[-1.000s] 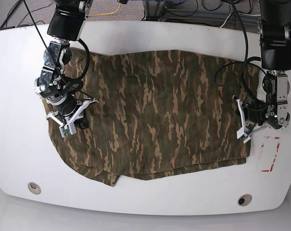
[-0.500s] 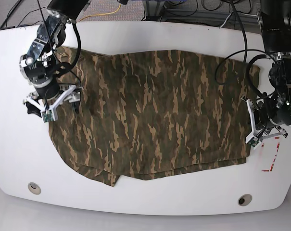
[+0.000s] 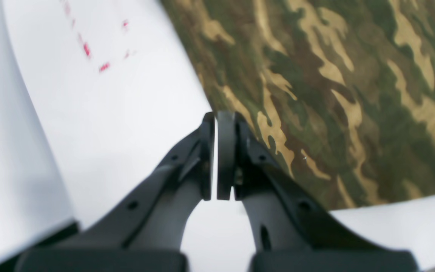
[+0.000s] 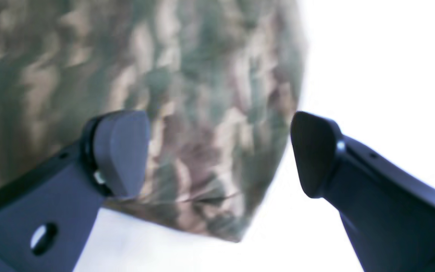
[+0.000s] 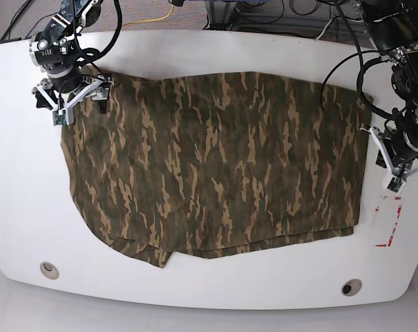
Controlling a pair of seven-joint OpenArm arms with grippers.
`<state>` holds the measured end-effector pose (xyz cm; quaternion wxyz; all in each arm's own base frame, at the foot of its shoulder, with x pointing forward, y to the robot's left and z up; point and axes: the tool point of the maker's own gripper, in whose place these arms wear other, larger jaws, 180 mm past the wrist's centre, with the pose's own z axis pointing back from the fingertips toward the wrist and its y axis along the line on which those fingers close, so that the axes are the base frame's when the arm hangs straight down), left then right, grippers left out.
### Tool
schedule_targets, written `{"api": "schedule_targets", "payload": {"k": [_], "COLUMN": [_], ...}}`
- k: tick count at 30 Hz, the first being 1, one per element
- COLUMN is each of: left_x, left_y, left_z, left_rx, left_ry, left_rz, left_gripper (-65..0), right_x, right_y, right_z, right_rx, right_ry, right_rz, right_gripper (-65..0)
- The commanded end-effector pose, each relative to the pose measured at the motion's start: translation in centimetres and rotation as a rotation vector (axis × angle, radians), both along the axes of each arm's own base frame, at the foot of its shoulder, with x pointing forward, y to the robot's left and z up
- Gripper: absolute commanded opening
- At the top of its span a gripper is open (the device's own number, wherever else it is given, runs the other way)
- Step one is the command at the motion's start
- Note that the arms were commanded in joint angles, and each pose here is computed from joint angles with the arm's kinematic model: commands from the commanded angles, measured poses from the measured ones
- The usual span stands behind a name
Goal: Layout the t-shirt on the table in an organized manner, then fold the t-shirt properly
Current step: 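Move both grippers outward to the shirt's shoulder edges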
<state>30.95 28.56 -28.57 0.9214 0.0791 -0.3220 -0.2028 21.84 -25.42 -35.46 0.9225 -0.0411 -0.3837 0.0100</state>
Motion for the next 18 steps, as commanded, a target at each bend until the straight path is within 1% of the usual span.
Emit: {"api": "schedule_targets", "payload": {"k": [1, 4, 7, 15, 18], "left_x": [0.1, -0.3, -0.5, -0.6, -0.3], "left_y": [1.0, 1.9, 2.4, 2.4, 1.2], "left_z": [1.2, 1.4, 1.5, 1.4, 0.9], "left_rx": [-0.02, -0.047, -0.053, -0.051, -0.045], "left_ry": [-0.058, -0.078, -0.086, -0.081, -0.061], "left_rz": [0.052, 0.11, 0.131, 0.13, 0.084], "left_gripper": [-64.7, -64.7, -64.7, -64.6, -64.6], "right_x": [-0.6, -1.6, -2.3, -3.9, -4.2], "right_y": [-1.6, -2.3, -2.9, -3.8, -3.8], "right_z": [0.8, 0.6, 0.3, -1.8, -2.5], "right_rx": [-0.018, -0.009, -0.006, 0.033, 0.047], "right_ry": [-0.028, -0.022, -0.014, 0.04, 0.055], "right_rz": [-0.061, -0.111, -0.142, -0.197, -0.202], "right_gripper": [-8.7, -8.7, -8.7, -8.7, -8.9]}}
